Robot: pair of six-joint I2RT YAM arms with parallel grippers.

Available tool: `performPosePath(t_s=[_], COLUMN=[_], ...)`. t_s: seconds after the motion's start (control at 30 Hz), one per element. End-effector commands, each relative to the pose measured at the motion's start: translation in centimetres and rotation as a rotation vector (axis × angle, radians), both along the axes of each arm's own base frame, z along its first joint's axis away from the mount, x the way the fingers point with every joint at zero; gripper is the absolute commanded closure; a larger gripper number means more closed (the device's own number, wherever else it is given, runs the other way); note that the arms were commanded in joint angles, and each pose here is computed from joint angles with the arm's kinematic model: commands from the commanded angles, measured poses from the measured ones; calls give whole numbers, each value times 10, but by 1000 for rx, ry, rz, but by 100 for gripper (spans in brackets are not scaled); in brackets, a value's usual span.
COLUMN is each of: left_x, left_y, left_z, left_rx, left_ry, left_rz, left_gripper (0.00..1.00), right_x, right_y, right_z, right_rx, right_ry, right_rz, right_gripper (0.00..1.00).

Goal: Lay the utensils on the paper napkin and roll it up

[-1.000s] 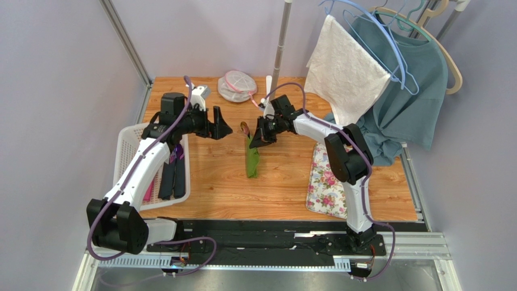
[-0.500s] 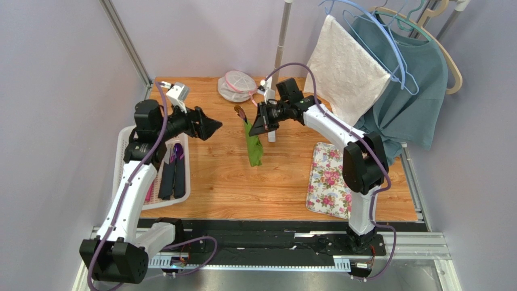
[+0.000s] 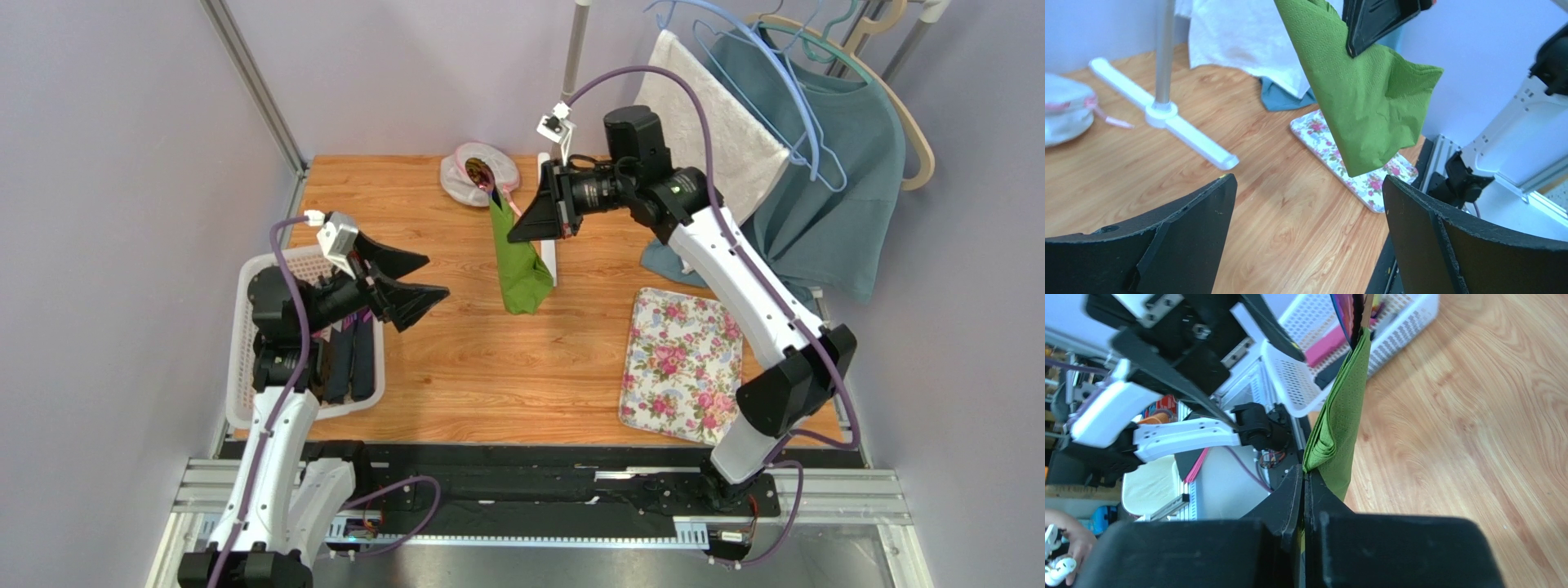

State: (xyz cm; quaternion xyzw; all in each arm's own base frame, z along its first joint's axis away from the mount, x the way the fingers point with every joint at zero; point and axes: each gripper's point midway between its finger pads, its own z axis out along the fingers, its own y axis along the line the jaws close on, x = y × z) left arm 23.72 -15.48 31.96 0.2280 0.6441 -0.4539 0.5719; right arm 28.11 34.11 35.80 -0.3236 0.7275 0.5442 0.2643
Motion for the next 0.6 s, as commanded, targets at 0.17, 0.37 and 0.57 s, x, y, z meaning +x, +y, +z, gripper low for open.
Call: performPosePath(t_s=[0.17, 0.37, 0.57], left_x=[-63, -77, -93], left_y=[-35, -47, -59], left_z=[62, 71, 87], left_rx=[-53, -104, -151], left_ry=[-275, -277, -257], left_rz=[-227, -271, -344], left_gripper=[5, 5, 8], right_x=[-91, -126, -147], right_y=[-12, -13, -14], right_z=[80, 88, 88], right_rx=[164, 167, 163], right_ry=[-251, -352, -402], right_rz=[211, 257, 288], right_gripper=[100, 100, 100])
